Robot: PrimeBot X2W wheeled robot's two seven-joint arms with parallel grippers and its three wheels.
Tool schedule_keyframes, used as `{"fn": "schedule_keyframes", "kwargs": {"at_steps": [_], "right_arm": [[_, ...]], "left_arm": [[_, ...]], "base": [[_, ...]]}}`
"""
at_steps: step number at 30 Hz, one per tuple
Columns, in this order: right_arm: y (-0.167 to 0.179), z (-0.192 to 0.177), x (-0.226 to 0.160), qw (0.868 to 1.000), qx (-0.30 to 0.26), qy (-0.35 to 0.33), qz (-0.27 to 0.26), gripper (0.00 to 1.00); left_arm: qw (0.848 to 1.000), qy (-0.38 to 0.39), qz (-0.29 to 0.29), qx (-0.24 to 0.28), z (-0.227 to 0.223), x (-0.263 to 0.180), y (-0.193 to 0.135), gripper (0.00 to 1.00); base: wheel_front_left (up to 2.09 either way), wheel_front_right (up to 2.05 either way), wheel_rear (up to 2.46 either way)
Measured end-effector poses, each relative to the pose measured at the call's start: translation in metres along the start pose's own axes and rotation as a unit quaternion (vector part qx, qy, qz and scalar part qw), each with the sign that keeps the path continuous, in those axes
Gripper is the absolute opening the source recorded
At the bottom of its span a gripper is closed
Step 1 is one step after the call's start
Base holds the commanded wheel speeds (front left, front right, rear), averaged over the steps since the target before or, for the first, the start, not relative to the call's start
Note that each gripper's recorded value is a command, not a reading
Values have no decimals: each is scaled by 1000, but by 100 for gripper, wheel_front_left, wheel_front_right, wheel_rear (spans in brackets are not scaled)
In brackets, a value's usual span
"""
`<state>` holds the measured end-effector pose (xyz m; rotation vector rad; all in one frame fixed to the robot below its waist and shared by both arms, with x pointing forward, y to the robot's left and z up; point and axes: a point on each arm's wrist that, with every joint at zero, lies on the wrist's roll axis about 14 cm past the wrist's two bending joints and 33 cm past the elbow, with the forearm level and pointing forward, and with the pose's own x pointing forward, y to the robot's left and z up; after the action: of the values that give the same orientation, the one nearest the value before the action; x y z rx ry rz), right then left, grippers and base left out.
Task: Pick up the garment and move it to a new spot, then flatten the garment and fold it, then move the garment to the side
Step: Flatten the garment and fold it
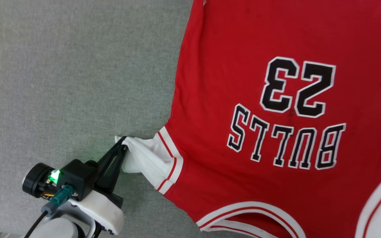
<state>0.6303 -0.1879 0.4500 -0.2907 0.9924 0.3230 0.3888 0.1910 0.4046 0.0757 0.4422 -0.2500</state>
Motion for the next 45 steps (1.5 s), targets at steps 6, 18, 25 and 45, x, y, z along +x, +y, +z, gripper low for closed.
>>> {"fn": "schedule_keyframes", "kwargs": {"at_steps": [6,18,25,45], "right_arm": [[18,-14,58,998,22,62,21,100],[39,-35,91,996,34,68,50,0],[39,-23,50,999,11,27,36,0],[22,-198,-99,997,-35,57,34,0]], "left_arm": [[1000,19,5,-9,-15,11,1,0],[1000,26,7,-10,-28,17,2,0],[1000,20,19,-12,-23,1,5,0],[999,-24,25,-25,1,-57,-12,0]], "base": [[0,0,0],[0,0,0],[0,0,0],[0,0,0]]}}
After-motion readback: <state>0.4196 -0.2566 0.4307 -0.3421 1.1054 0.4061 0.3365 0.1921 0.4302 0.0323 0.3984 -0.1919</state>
